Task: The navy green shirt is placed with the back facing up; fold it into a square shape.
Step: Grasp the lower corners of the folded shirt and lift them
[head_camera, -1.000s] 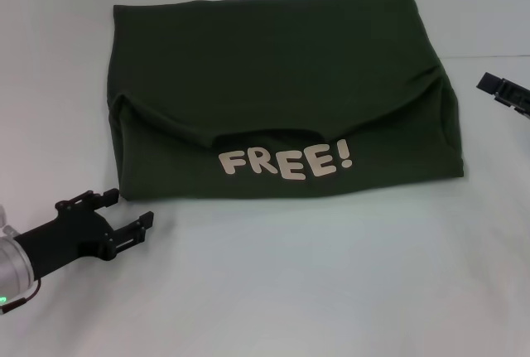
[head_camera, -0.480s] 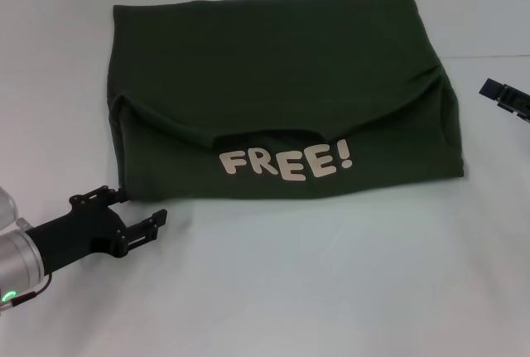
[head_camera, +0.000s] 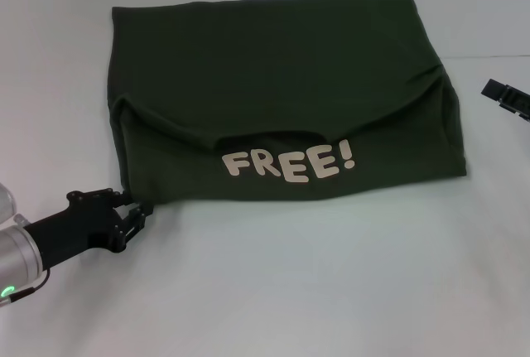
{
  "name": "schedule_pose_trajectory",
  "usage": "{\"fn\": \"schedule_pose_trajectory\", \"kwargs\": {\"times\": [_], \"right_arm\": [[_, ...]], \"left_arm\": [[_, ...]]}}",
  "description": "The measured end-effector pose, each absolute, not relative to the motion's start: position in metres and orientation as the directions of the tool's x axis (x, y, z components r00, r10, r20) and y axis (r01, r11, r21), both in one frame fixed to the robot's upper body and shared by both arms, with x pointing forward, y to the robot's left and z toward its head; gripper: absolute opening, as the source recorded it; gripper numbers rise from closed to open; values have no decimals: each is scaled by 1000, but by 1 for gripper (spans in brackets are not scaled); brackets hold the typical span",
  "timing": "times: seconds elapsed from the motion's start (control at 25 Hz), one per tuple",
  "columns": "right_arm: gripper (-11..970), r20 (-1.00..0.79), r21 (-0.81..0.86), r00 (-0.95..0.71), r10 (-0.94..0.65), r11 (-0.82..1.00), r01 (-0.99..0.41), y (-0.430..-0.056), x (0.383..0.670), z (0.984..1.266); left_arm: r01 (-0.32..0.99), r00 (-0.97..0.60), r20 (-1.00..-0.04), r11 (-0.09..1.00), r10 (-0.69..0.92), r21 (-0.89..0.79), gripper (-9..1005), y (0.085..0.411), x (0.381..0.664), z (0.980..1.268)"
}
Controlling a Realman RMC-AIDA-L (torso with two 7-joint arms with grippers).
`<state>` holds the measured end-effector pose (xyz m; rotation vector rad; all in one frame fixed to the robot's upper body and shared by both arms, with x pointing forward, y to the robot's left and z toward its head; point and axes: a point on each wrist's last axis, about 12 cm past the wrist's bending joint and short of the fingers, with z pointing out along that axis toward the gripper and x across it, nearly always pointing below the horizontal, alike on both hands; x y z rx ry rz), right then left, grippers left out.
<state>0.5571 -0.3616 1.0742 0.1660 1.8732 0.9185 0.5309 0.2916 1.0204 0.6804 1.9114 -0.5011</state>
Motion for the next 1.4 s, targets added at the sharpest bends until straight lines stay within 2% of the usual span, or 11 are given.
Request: {"fn": "schedule_pose_trajectory", "kwargs": {"times": [0.32,0.52,1.04,1.4], "right_arm": [[701,-722,658,-490,488,703,-270,-363,555,1073],[700,-726,648,-503,469,711,-271,-369,553,1074],[699,-626,644,-669,401,749,-154,-387,551,1072],[698,-594,597,-732,333,792,-125,-371,574,1073]], "left_arm": [[649,-342,-910,759,234,-49,252,292,534,1022],[647,-348,-909,761,230,-55,36,293,536,1025],[662,-341,-916,745,210,-76,20,295,533,1030],[672,-333,-918,737,216,-71,19,292,536,1032]]}}
